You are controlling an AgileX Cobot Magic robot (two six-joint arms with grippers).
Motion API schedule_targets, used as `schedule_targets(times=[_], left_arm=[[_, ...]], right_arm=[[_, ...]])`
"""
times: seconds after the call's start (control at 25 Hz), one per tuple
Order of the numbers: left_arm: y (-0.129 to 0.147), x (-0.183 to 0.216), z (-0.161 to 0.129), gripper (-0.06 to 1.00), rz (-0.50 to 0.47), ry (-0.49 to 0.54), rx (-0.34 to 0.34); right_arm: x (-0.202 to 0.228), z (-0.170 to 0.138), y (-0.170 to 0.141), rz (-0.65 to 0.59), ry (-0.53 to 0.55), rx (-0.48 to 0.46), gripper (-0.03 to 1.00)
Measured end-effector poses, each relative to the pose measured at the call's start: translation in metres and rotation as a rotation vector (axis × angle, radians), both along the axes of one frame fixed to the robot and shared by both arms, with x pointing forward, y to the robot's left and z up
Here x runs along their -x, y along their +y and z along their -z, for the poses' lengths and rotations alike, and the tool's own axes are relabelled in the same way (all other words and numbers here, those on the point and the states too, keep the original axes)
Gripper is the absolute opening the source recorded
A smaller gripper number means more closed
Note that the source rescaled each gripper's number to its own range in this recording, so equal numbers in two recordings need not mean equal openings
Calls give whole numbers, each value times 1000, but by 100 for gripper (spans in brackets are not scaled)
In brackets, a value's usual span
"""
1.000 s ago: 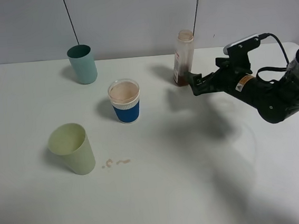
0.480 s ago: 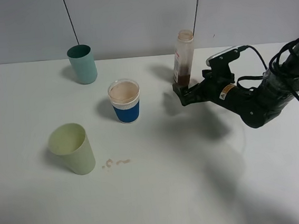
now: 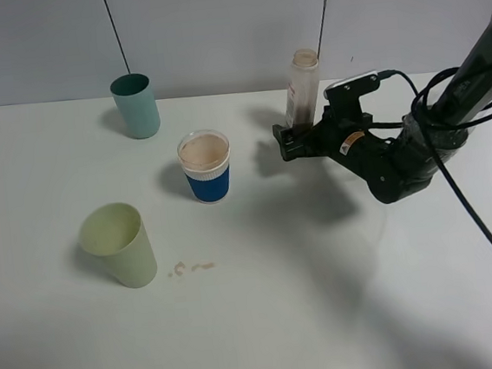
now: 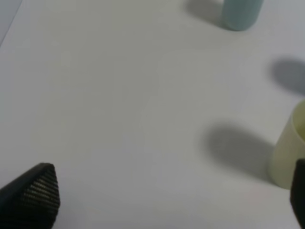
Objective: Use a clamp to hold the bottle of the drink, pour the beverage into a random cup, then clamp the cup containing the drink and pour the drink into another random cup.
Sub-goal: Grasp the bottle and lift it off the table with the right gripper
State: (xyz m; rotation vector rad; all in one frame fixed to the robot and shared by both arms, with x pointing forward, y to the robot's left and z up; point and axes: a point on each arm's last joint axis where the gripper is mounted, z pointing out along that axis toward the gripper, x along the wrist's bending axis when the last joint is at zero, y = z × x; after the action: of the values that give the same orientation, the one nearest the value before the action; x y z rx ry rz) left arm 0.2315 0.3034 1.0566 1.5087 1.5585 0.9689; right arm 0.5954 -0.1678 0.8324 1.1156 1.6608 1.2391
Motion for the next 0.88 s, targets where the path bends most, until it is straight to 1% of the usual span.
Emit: schedule_targets(times=[0.16, 0.56, 0.76, 0.88], left_arm=[[0, 0, 0, 93, 0, 0, 0], [0, 0, 0, 93, 0, 0, 0], [0, 0, 0, 93, 0, 0, 0], [0, 0, 0, 93, 0, 0, 0]], right_arm=[[0, 0, 3, 19, 2, 12, 100], [-2, 1, 0, 60, 1, 17, 100], [-9, 13, 2, 62, -3, 23, 100], [-15, 16, 9, 50, -17, 21, 100]])
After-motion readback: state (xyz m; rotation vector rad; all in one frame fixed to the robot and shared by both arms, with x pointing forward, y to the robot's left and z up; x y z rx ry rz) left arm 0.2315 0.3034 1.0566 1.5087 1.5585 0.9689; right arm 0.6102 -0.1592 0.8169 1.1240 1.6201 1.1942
